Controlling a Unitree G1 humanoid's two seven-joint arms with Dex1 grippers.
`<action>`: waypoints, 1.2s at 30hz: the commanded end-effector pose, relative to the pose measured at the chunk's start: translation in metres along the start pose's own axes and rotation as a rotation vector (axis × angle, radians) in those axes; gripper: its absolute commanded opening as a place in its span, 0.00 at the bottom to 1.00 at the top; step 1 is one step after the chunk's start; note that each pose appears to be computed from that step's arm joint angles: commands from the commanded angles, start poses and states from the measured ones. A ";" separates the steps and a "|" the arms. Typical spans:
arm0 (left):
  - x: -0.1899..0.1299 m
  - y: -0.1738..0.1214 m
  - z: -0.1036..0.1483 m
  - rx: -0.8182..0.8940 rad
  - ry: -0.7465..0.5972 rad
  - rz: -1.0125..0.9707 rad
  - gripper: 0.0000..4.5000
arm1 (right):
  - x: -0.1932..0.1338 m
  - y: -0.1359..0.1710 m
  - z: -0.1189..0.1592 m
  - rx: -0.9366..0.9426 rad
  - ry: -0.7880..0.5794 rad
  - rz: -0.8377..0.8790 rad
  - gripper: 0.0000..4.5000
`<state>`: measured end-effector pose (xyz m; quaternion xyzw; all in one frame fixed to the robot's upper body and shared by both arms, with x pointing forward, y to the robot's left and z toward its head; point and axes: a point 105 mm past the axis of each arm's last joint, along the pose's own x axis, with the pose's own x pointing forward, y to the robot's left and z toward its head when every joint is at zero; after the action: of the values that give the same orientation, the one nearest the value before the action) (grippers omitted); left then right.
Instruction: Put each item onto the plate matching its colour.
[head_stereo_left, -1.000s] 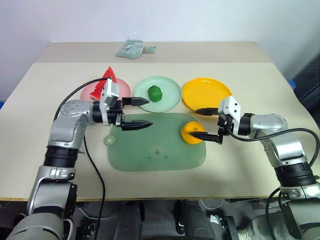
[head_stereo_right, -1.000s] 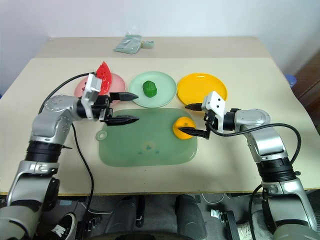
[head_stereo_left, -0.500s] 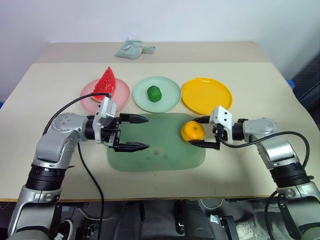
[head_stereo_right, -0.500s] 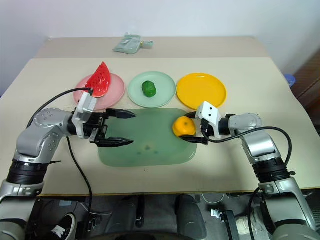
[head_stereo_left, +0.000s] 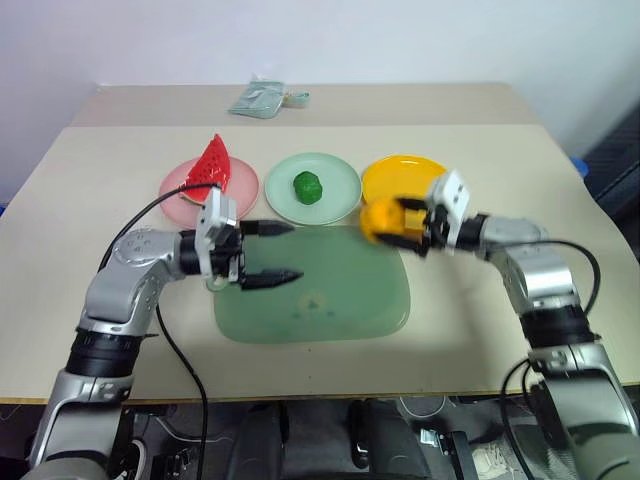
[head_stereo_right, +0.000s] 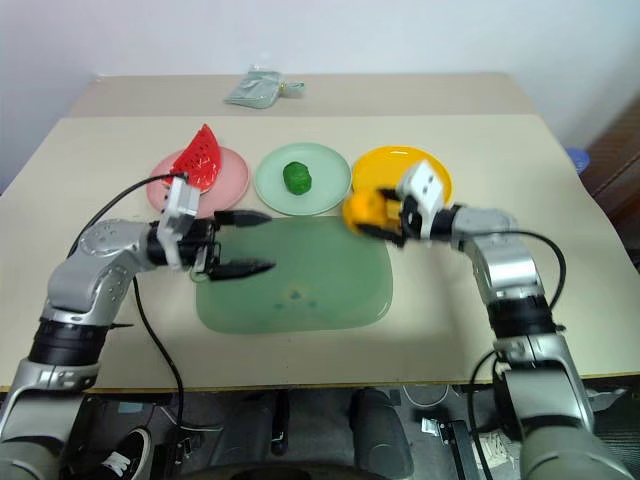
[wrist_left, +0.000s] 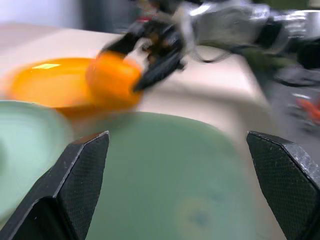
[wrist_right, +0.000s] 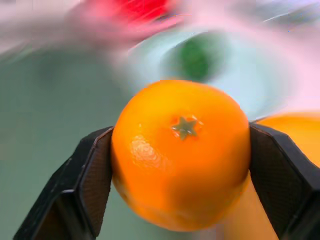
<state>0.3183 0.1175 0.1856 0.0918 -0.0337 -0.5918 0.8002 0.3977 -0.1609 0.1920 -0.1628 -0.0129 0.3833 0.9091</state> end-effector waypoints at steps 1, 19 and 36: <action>0.004 0.009 0.006 0.035 -0.033 0.069 1.00 | -0.001 -0.024 -0.010 -0.016 0.035 -0.156 0.74; 0.006 0.011 0.005 0.030 -0.072 0.114 1.00 | -0.001 -0.044 0.033 -0.089 -0.183 -0.263 1.00; -0.025 -0.002 0.023 0.066 -0.073 -0.041 1.00 | -0.051 0.073 0.029 -0.109 -0.238 0.365 1.00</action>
<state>0.3139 0.1350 0.1979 0.0929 -0.0604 -0.5975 0.7942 0.3182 -0.1460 0.1934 -0.1408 -0.0919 0.5391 0.8253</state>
